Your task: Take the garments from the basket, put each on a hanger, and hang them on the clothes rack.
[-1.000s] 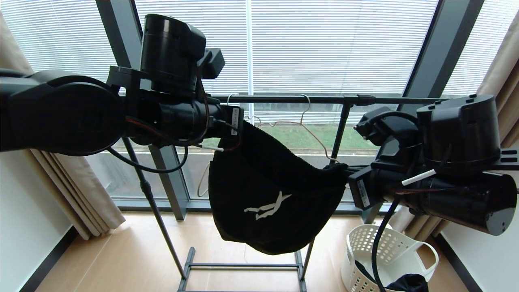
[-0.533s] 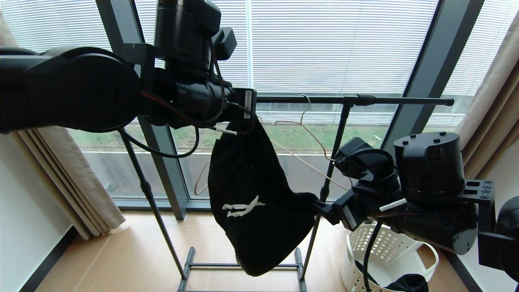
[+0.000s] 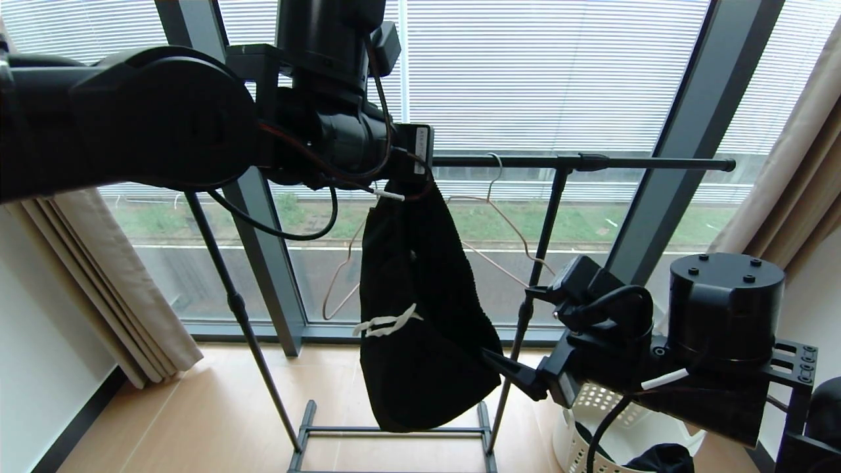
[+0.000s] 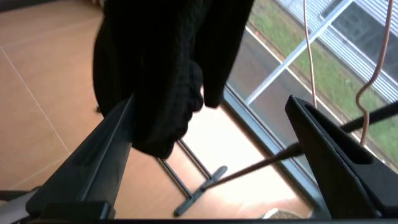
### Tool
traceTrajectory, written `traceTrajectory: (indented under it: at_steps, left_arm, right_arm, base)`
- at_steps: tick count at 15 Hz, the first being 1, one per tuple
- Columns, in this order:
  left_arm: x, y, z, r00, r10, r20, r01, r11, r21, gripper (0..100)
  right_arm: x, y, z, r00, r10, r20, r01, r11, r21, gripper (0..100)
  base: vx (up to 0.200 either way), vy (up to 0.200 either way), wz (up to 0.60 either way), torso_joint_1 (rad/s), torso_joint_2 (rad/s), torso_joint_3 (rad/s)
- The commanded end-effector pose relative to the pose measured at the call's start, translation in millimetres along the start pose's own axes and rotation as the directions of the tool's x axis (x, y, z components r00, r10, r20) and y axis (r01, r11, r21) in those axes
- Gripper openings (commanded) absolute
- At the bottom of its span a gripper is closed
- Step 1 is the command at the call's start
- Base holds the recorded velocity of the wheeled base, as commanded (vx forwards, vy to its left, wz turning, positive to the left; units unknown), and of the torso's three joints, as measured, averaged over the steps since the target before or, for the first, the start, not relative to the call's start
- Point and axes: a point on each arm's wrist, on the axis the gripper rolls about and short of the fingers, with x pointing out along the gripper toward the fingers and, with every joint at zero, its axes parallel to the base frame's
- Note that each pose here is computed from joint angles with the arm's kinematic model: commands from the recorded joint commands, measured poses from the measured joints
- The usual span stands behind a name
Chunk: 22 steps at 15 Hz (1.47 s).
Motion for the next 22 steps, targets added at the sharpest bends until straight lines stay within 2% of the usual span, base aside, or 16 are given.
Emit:
traceTrajectory:
  at_steps: [1, 2, 4, 7, 8, 9, 10, 11, 13, 15, 22]
  left_arm:
    - [1.6, -4.0, -3.6, 1.0, -0.008, -0.011, 0.008, 1.0, 0.005, 0]
    - [0.9, -6.8, -4.3, 1.0, -0.013, -0.013, 0.013, 1.0, 0.008, 0]
    - [0.0, -9.4, -4.6, 1.0, -0.014, -0.012, 0.015, 1.0, 0.012, 0]
    - [-1.1, -16.3, -11.1, 0.999, -0.03, -0.034, 0.031, 0.999, 0.025, 0]
    - [-1.3, -18.5, -13.0, 0.999, -0.035, -0.04, 0.036, 0.999, 0.029, 0]
    - [-1.1, -18.6, -13.4, 0.999, -0.035, -0.041, 0.036, 0.999, 0.03, 0]
    - [-1.7, -18.4, -12.9, 0.999, -0.035, -0.04, 0.036, 0.999, 0.029, 0]
    - [-1.9, -18.9, -13.0, 0.999, -0.037, -0.04, 0.038, 0.999, 0.03, 0]
    - [-2.0, -18.2, -13.3, 0.999, -0.035, -0.041, 0.036, 0.999, 0.031, 0]
    - [-3.2, -17.1, -13.9, 0.998, -0.033, -0.044, 0.035, 0.999, 0.032, 0]
    - [-7.1, -11.7, -10.8, 0.999, -0.024, -0.035, 0.025, 0.999, 0.026, 0]
  right_arm:
    - [0.5, 0.2, 1.3, 1.0, 0.0, 0.013, 0.0, 1.0, 0.012, 100]
    - [0.9, 0.3, 3.8, 1.0, -0.001, 0.026, -0.001, 0.999, 0.042, 100]
    - [2.8, 3.0, 18.3, 0.997, -0.001, 0.073, -0.01, 0.989, 0.145, 100]
    - [9.5, 4.9, 44.4, 0.989, -0.071, 0.129, 0.027, 0.95, 0.312, 100]
    - [17.1, 4.2, 47.0, 0.987, -0.101, 0.124, 0.055, 0.943, 0.329, 100]
    - [22.0, 3.1, 47.9, 0.985, -0.127, 0.116, 0.082, 0.939, 0.334, 100]
    - [37.1, 1.5, 44.8, 0.976, -0.205, 0.077, 0.168, 0.926, 0.339, 100]
    - [44.6, 1.8, 41.1, 0.969, -0.24, 0.052, 0.209, 0.917, 0.338, 100]
    - [47.9, -2.4, 36.8, 0.964, -0.262, 0.033, 0.236, 0.911, 0.338, 100]
    - [47.7, -13.9, 33.1, 0.955, -0.295, 0.016, 0.272, 0.899, 0.342, 100]
    - [43.9, -54.7, 18.9, 0.915, -0.402, -0.036, 0.395, 0.873, 0.286, 100]
  base:
    - [0.0, 0.0, 0.0, 0.0, 0.0, 0.0]
    - [0.0, 0.0, 0.0, 0.0, 0.0, 0.0]
    - [0.0, 0.0, 0.0, 0.0, 0.0, 0.0]
    - [0.0, 0.0, 0.0, 0.0, 0.0, 0.0]
    - [0.0, 0.0, 0.0, 0.0, 0.0, 0.0]
    - [0.0, 0.0, 0.0, 0.0, 0.0, 0.0]
    - [0.0, 0.0, 0.0, 0.0, 0.0, 0.0]
    - [0.0, 0.0, 0.0, 0.0, 0.0, 0.0]
    - [0.0, 0.0, 0.0, 0.0, 0.0, 0.0]
    - [0.0, 0.0, 0.0, 0.0, 0.0, 0.0]
    - [0.0, 0.0, 0.0, 0.0, 0.0, 0.0]
